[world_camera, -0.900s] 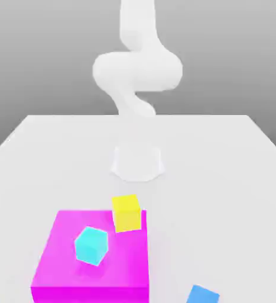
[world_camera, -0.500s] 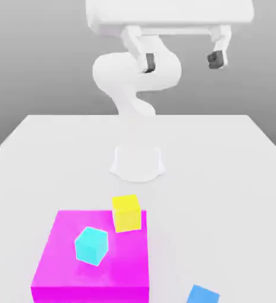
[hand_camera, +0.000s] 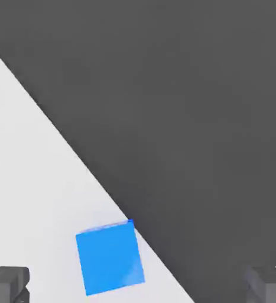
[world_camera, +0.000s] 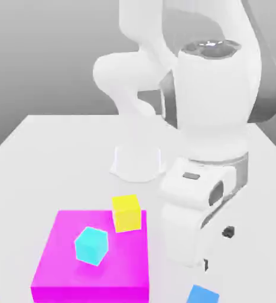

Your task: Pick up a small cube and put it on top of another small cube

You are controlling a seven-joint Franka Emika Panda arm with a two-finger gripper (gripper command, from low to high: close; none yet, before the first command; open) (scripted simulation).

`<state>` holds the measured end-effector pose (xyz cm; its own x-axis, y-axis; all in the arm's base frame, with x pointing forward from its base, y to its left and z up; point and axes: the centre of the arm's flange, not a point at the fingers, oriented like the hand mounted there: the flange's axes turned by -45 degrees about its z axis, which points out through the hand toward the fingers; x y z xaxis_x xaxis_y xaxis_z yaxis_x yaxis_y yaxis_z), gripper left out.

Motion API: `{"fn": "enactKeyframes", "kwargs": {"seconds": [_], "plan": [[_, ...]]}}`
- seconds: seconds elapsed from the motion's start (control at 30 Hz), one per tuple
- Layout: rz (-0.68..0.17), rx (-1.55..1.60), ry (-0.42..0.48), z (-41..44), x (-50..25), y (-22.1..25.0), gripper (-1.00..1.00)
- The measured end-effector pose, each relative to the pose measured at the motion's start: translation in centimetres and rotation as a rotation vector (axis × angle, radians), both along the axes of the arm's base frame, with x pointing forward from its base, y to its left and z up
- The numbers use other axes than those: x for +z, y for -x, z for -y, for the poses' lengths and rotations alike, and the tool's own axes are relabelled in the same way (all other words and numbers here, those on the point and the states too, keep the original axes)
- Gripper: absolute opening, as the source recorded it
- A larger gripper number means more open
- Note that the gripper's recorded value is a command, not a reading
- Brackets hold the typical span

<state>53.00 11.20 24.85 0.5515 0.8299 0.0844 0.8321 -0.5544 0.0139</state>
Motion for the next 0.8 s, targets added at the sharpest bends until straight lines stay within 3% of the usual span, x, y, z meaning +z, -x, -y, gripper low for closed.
{"fn": "enactKeyframes", "kwargs": {"seconds": [0.23,0.27,0.5,0.8], "plan": [[-0.053,0.113,0.066,-0.5,-10.7,0.8,0.00],[-0.054,0.113,0.066,-0.5,-11.6,0.8,-1.00],[-0.056,0.114,0.066,-0.5,-11.5,0.8,-1.00],[-0.077,0.017,0.033,2.7,-2.0,3.1,-1.00]]}}
